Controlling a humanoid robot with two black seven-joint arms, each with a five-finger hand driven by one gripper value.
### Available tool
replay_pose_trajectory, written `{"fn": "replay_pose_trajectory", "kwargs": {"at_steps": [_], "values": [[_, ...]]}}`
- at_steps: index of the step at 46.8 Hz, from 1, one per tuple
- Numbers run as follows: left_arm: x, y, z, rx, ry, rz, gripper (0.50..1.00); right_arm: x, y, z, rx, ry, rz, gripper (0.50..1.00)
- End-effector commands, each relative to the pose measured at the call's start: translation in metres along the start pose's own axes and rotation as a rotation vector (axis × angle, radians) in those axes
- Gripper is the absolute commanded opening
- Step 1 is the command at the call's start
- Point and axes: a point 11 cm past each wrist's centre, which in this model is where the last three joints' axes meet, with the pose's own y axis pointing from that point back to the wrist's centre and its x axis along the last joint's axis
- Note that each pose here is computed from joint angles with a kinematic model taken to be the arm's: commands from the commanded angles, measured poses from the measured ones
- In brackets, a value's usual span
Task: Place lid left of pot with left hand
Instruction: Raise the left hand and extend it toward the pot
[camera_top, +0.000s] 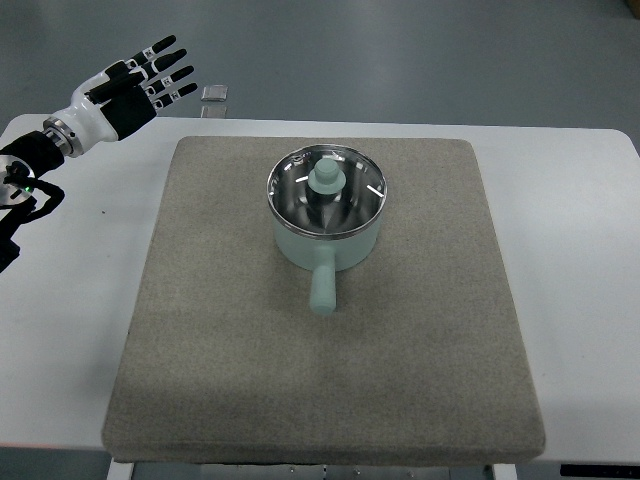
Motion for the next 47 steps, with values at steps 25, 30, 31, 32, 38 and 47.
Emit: {"fn": "replay_pose_trajectory", "kwargs": {"at_steps": [25, 30, 31, 32, 38, 47], "values": [[-0.008, -0.005, 0.009, -0.011, -0.013, -0.024, 0.996, 0.000, 0.000, 0.000, 0.000, 0.000, 0.000, 0.921], [-0.012, -0.005, 0.008, -0.006, -0.026, -0.053, 0.996, 0.000, 0.000, 0.000, 0.000, 0.000, 0.000, 0.921], [-0.013, -0.006, 0.009, -0.002, -0.035, -0.064, 0.996, 0.000, 0.000, 0.000, 0.000, 0.001, 0.000, 0.921], [-0.015, -0.006, 0.009, 0.002, -0.046, -0.077, 0.996, 0.000, 0.000, 0.000, 0.000, 0.001, 0.000, 0.921], [-0.019, -0.010, 0.006, 0.058, -0.157, -0.081, 0.996, 0.000, 0.000, 0.000, 0.000, 0.001, 0.000, 0.923], [-0.026, -0.016, 0.005, 0.093, -0.242, -0.093, 0.996, 0.000, 0.000, 0.000, 0.000, 0.000, 0.000, 0.921]]}}
